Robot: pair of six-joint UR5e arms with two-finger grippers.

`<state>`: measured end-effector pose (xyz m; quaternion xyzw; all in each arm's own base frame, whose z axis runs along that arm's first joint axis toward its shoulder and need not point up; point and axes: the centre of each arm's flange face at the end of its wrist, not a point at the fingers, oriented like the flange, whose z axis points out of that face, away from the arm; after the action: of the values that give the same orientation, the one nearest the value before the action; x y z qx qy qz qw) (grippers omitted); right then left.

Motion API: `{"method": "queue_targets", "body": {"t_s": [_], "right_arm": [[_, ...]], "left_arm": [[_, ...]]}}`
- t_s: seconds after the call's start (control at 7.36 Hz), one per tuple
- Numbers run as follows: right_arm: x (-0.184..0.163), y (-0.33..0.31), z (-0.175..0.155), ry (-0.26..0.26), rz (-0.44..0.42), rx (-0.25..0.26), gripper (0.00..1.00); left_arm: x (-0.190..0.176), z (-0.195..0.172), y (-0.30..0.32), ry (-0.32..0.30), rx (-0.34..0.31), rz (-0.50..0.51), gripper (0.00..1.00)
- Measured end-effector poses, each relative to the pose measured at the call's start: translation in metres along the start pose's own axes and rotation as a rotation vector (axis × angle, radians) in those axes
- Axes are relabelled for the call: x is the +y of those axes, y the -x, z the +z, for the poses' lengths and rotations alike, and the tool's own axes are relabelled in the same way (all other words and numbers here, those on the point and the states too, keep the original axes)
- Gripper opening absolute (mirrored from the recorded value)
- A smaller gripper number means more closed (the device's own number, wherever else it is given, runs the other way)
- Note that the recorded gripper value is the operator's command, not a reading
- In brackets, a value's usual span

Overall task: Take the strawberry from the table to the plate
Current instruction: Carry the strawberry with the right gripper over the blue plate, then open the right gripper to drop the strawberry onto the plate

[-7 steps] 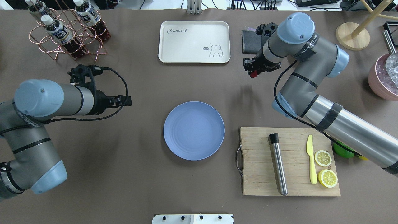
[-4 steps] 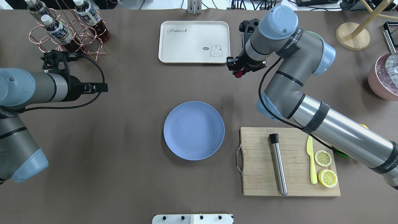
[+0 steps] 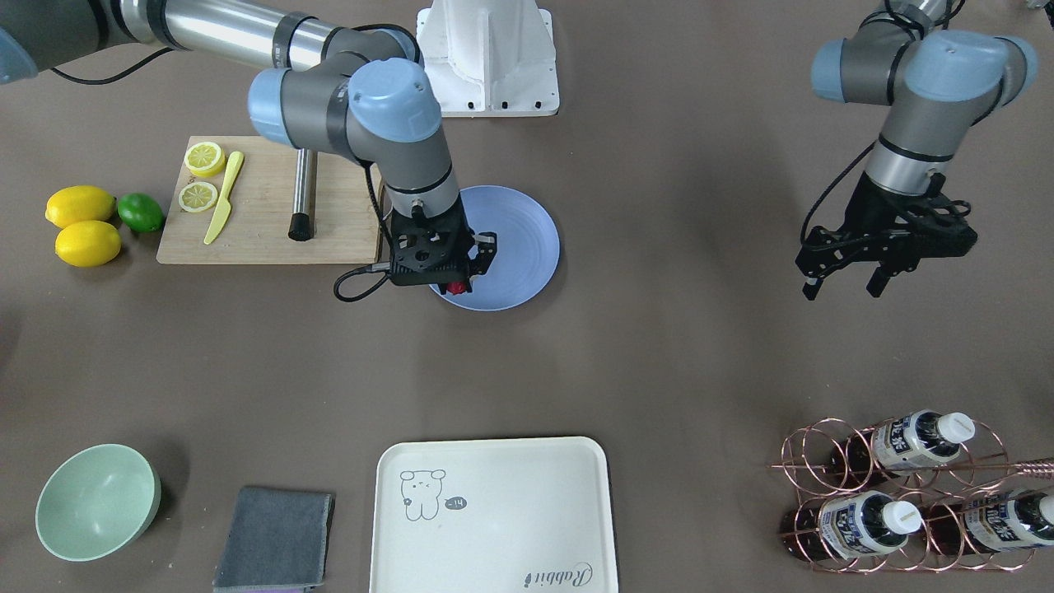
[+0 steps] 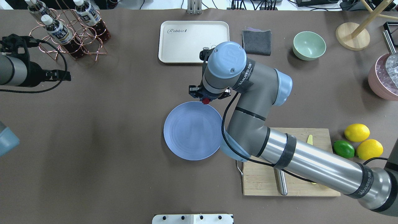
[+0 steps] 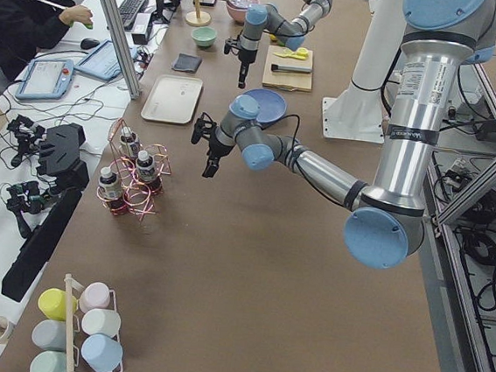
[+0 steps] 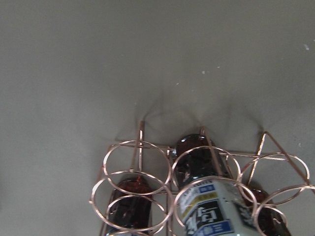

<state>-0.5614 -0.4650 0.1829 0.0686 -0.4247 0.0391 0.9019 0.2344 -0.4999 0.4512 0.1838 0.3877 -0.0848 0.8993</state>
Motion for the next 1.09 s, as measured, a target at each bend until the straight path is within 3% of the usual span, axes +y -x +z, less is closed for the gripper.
{"method": "queue_targets", "body": {"t_s": [0.27,0.54,0.68,0.81,1.09], "right_arm": [[0.059,0.031,0.012,0.016,-0.026,0.016,0.00],[0.089,0.039,0.031,0.011,-0.053,0.042,0.00],[0.093,0.037,0.039,0.010,-0.057,0.056,0.25],[0.093,0.035,0.044,0.008,-0.056,0.064,0.99],[0.088,0.035,0.041,0.003,-0.045,0.059,1.00]], "left_arm": [[-0.008,-0.007,0.053,0.036,-0.025,0.027,0.98],[-0.012,-0.007,0.072,0.042,-0.041,0.048,0.98],[-0.012,-0.007,0.074,0.042,-0.042,0.053,0.98],[-0.012,-0.006,0.075,0.044,-0.045,0.053,0.98],[-0.013,0.000,0.078,0.049,-0.052,0.051,0.98]]}}
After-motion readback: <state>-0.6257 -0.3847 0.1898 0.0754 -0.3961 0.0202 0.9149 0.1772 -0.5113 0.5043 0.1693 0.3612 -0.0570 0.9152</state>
